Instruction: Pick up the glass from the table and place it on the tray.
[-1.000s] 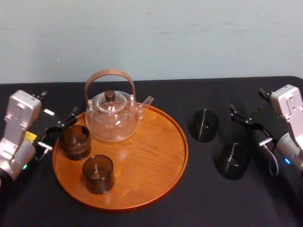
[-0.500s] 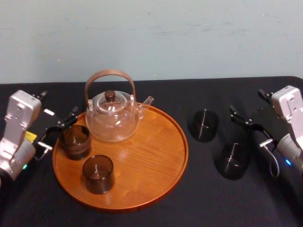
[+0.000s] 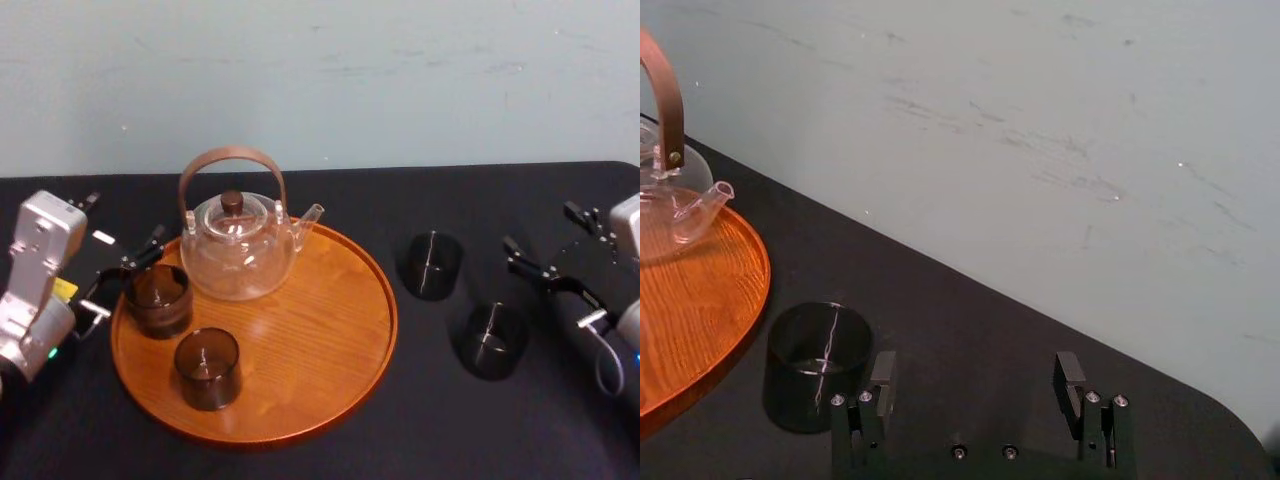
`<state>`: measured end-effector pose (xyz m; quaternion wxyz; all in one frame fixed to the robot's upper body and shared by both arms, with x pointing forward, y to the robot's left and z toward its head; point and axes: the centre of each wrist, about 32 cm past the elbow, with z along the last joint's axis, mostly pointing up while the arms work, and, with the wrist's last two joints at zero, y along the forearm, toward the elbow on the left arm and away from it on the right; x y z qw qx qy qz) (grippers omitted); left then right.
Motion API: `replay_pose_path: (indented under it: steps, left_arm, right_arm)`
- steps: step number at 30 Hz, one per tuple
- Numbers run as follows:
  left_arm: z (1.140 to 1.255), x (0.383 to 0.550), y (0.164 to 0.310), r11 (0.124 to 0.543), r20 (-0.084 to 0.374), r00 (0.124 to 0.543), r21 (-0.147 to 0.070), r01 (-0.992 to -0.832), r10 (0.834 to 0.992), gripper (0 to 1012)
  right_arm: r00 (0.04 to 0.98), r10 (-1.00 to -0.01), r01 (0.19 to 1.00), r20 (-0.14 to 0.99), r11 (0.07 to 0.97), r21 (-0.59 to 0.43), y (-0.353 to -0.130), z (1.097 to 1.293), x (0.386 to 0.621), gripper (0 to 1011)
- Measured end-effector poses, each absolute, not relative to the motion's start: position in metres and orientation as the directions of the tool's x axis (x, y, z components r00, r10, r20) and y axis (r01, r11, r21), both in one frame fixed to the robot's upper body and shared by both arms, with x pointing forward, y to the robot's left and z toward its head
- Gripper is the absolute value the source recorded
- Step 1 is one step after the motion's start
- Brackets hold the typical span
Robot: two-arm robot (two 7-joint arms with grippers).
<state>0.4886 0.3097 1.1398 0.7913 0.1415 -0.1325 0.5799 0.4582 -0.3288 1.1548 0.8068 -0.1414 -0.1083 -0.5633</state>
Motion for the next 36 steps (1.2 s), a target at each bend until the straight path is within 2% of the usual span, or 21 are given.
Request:
replay_pose_path:
  steps: [22,36]
  left_arm:
    - [1.14,0.489,0.31,0.287,0.374,0.292,0.07,-0.955,0.88,1002]
    - [1.14,0.489,0.31,0.287,0.374,0.292,0.07,-0.955,0.88,1001]
  right_arm:
    - [0.426,-0.864,0.904,0.268,0.396,-0.16,-0.352,1.175,0.408,1002]
    - [0.51,-0.831,0.856,0.223,0.465,-0.226,-0.35,1.177,0.391,1002]
